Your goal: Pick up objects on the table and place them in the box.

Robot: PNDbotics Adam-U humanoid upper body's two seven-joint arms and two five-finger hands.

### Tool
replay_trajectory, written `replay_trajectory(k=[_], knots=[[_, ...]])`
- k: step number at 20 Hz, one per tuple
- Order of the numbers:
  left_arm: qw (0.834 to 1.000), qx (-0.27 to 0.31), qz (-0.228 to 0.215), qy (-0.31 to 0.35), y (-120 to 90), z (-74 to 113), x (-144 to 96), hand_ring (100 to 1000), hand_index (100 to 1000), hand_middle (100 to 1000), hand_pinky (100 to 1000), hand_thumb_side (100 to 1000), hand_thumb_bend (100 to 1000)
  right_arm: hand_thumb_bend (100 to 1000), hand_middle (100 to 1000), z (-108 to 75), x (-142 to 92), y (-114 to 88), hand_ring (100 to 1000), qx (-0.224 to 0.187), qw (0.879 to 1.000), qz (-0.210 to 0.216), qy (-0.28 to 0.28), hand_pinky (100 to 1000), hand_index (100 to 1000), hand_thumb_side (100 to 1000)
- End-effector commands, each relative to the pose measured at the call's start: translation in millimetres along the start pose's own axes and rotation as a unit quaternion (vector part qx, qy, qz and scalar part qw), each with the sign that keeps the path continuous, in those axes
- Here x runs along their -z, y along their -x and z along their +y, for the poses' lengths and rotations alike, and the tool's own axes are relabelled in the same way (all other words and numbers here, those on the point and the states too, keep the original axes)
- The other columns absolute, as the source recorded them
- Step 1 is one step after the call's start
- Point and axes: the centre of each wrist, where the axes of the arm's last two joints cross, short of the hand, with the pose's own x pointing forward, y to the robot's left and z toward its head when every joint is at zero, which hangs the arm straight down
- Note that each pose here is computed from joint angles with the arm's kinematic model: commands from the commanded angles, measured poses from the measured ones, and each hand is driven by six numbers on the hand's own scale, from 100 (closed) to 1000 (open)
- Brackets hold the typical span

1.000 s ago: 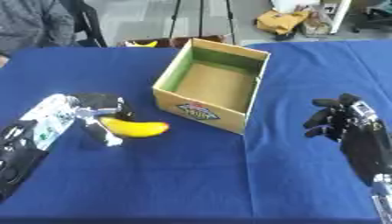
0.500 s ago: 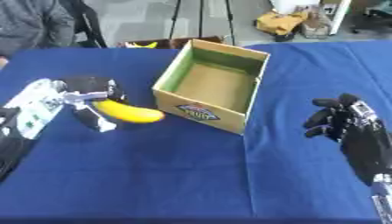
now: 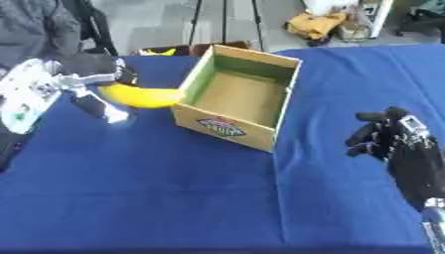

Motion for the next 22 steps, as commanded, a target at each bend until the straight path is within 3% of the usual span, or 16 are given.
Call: replay_trajectory(k=[1,12,22], knots=[[1.000,0.010,0.005,-0.022,5,21.3,1,558,672,533,608,329,210,100,520,-2.2,5,-12,603,-0.013,1.000,-0.016,-0.013,566,771,957],[0.999,-0.009,0.022,-0.047,14,33.4,41,559,671,533,609,345,173,100,520,3.1,18,-26,603,-0.025,0.998,-0.034,-0.047,565,771,979],[0.999,-0.024,0.032,-0.032,11,5.6,65,566,670,536,610,402,168,100,520,7.7,28,-37,604,-0.033,0.996,-0.049,-0.066,565,771,1000]])
